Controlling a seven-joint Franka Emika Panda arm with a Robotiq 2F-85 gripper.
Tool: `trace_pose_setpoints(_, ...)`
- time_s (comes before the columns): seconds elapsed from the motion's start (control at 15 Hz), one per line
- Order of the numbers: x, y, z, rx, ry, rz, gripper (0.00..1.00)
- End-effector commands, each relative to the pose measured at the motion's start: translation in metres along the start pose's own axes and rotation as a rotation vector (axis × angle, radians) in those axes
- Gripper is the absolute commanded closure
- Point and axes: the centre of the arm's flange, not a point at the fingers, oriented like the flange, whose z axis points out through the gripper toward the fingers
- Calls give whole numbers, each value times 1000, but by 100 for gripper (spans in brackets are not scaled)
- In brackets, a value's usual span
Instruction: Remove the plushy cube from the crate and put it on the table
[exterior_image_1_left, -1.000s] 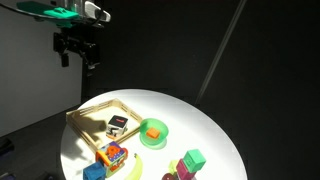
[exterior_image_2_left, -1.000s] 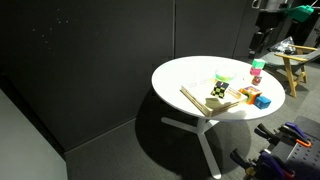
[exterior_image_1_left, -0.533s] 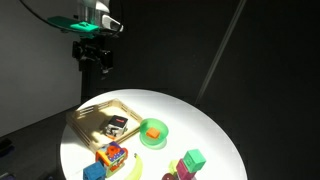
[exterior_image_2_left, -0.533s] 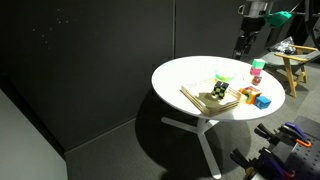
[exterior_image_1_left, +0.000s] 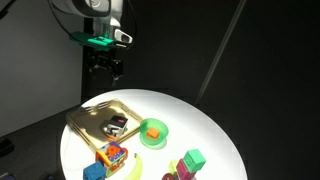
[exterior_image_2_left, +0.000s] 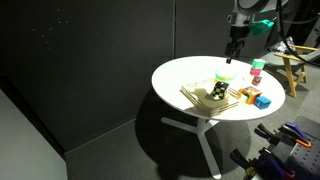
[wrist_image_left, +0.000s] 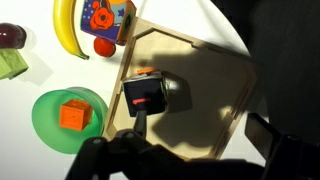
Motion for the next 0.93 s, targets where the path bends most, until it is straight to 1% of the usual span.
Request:
trace_pose_setpoints(0.0,22,14,12,-6,17,16,0)
trace_pose_setpoints(0.27,29,28,30,-3,20,38,0)
trace_pose_setpoints(0.73,28,49,44,57,-4,106,0)
trace_pose_setpoints(0.8,28,49,39,53,-4,113,0)
trace_pose_setpoints(0.87,22,43,48,38,-7,107,0)
